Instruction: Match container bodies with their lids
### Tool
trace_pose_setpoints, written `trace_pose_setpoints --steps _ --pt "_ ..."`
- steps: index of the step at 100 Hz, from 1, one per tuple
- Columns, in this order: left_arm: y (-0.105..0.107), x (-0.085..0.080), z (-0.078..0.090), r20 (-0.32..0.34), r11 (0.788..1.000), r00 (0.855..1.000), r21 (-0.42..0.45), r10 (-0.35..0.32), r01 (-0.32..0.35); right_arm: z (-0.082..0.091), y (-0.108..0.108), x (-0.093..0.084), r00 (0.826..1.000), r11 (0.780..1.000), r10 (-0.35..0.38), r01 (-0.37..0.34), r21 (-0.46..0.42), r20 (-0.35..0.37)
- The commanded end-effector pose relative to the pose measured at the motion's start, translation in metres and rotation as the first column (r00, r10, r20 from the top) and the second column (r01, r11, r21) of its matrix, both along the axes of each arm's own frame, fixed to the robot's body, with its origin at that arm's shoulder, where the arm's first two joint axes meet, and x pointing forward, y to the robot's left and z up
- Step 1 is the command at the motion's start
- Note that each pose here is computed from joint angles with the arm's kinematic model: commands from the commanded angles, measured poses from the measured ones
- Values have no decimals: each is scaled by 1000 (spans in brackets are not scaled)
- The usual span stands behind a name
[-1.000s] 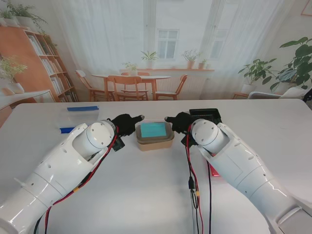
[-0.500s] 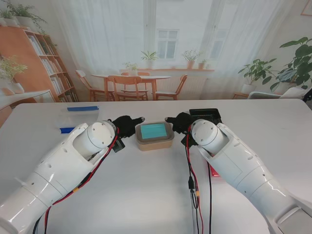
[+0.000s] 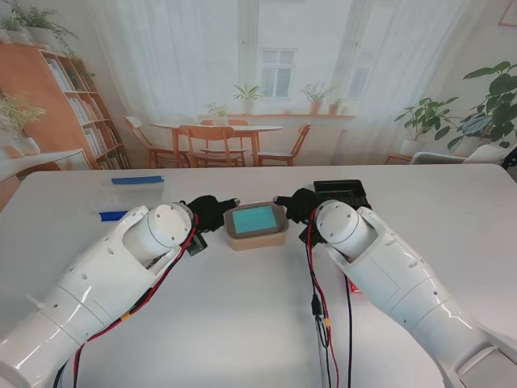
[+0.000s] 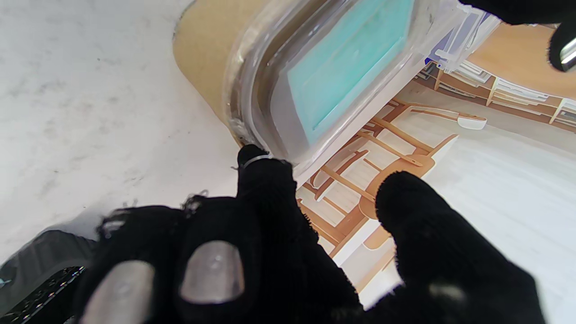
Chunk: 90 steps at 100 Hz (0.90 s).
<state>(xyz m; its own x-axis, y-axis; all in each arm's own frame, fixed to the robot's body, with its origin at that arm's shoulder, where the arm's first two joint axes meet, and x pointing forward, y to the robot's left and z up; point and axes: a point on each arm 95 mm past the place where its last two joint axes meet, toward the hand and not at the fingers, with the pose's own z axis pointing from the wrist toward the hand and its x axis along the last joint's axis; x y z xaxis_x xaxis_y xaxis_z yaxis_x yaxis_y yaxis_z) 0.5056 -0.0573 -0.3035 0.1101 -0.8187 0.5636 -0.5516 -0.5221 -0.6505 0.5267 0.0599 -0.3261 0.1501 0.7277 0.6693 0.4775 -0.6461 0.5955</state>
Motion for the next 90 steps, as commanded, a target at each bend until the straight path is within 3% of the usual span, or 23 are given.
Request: trace_pose_setpoints --steps 1,90 --pt "-8 -2 0 -5 1000 1000 -10 -14 14 -1 10 -3 1000 1000 20 -20 18 -11" --pt "-6 -8 -4 -23 1000 1000 1 -8 8 -12 -3 -19 999 999 -34 33 -25 -24"
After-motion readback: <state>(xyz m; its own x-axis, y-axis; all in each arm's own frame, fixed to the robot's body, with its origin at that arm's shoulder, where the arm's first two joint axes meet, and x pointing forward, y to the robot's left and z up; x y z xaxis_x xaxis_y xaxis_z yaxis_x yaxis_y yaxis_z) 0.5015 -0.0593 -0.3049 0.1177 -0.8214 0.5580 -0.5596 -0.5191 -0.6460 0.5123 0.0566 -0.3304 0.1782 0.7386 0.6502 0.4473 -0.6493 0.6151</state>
